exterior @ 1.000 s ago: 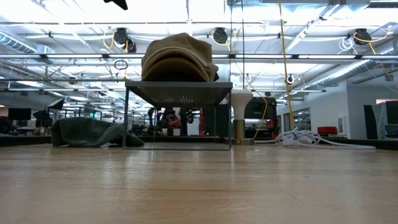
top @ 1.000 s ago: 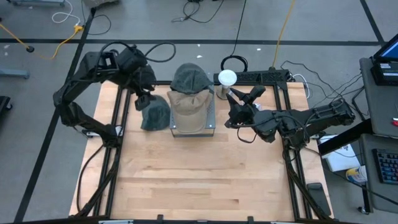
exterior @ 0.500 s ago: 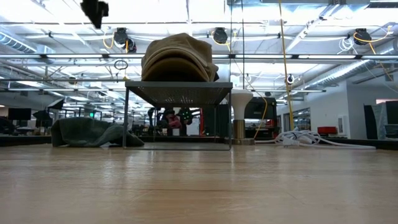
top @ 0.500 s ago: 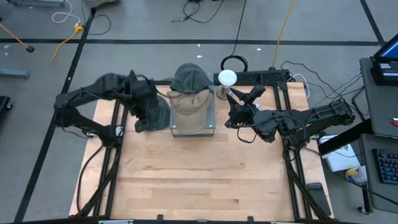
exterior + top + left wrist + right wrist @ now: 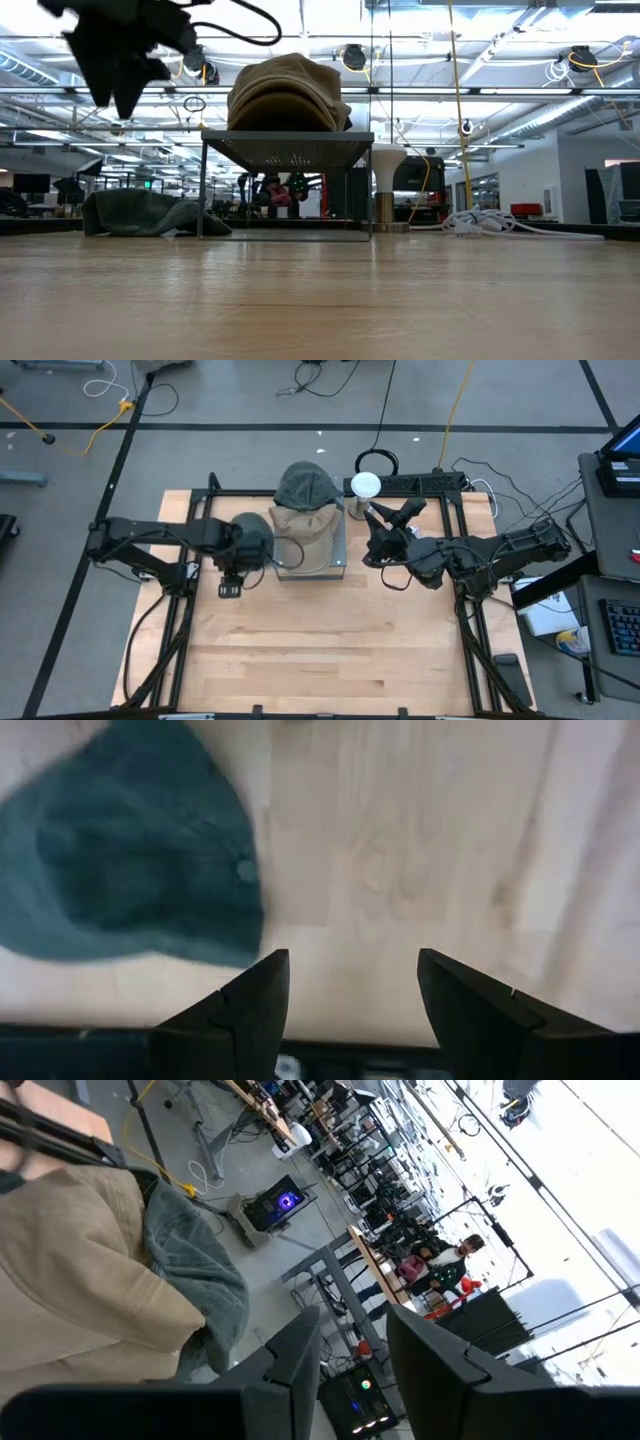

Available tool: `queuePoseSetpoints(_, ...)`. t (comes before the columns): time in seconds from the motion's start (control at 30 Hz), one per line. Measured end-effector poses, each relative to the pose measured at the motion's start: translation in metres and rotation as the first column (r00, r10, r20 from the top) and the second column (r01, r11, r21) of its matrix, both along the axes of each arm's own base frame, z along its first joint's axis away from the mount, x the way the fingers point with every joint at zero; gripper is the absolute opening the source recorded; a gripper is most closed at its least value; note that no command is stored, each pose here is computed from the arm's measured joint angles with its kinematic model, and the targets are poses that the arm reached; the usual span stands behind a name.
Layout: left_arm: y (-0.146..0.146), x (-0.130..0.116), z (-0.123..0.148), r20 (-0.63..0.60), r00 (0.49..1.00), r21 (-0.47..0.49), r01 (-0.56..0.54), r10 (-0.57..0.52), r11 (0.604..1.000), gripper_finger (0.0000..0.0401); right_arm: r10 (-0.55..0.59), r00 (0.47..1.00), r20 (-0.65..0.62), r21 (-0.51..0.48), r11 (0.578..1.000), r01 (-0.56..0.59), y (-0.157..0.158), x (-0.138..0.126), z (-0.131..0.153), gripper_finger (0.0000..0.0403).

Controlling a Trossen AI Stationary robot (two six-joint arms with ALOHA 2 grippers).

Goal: Pick & Place hat
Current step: Stack the black cap on the stacked black caps on the shelf

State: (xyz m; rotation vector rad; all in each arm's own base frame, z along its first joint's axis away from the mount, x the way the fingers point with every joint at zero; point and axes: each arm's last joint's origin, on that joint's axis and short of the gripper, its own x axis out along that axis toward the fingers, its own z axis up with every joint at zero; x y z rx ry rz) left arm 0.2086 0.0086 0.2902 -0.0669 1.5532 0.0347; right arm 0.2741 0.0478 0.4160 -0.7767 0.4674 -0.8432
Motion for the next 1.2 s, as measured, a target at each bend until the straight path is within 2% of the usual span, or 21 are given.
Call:
queuePoseSetpoints(0.13, -0.005, 0.001, -0.021, -0.011, 0.995, 0.068, 0.097, -0.096, 0.993, 0.0225, 0.002, 1.000, -0.030, -0.022, 1.000, -0.003, 0.000, 0.000, 0.000, 0.0110)
queuePoseSetpoints(0.27, -0.006, -0.002, -0.037, -0.047, 0.991, 0.123, 0.130, -0.125, 0.984, 0.0225, 0.003, 0.999, -0.034, -0.025, 1.000, -0.003, 0.000, 0.000, 0.000, 0.0110)
queuePoseSetpoints(0.4, -0.006, -0.003, -0.051, -0.043, 0.996, 0.157, 0.089, -0.083, 0.984, 0.0225, 0.003, 0.999, -0.035, -0.026, 1.000, -0.004, 0.000, 0.000, 0.000, 0.0110)
queuePoseSetpoints(0.57, -0.006, 0.001, -0.064, 0.032, 0.999, 0.179, 0.024, -0.030, 0.984, 0.0225, 0.003, 0.999, -0.035, -0.027, 1.000, -0.004, 0.000, 0.000, 0.000, 0.0110)
queuePoseSetpoints(0.77, -0.010, -0.010, -0.062, 0.223, 0.975, 0.237, -0.038, -0.016, 0.971, 0.0225, 0.001, 0.999, -0.037, -0.028, 1.000, -0.002, 0.000, 0.000, 0.000, 0.0110)
queuePoseSetpoints(0.9, -0.009, -0.025, -0.062, 0.308, 0.950, 0.293, -0.052, -0.043, 0.955, 0.0225, 0.008, 0.999, -0.035, -0.023, 1.000, -0.008, -0.004, 0.001, 0.000, 0.0110)
queuePoseSetpoints(1.07, -0.006, -0.029, -0.070, 0.363, 0.923, 0.353, -0.006, -0.131, 0.936, 0.0225, 0.058, 0.998, -0.025, -0.009, 0.998, -0.058, -0.005, 0.003, 0.001, 0.0110)
queuePoseSetpoints(1.13, -0.005, -0.031, -0.076, 0.346, 0.933, 0.357, -0.034, -0.098, 0.934, 0.0225, 0.058, 0.998, -0.023, -0.010, 0.998, -0.058, -0.006, 0.003, 0.001, 0.0110)
queuePoseSetpoints(1.2, -0.001, -0.031, -0.076, 0.382, 0.924, 0.338, -0.152, 0.012, 0.929, 0.0225, 0.054, 0.998, -0.019, -0.006, 0.999, -0.054, -0.006, 0.003, 0.001, 0.0110)
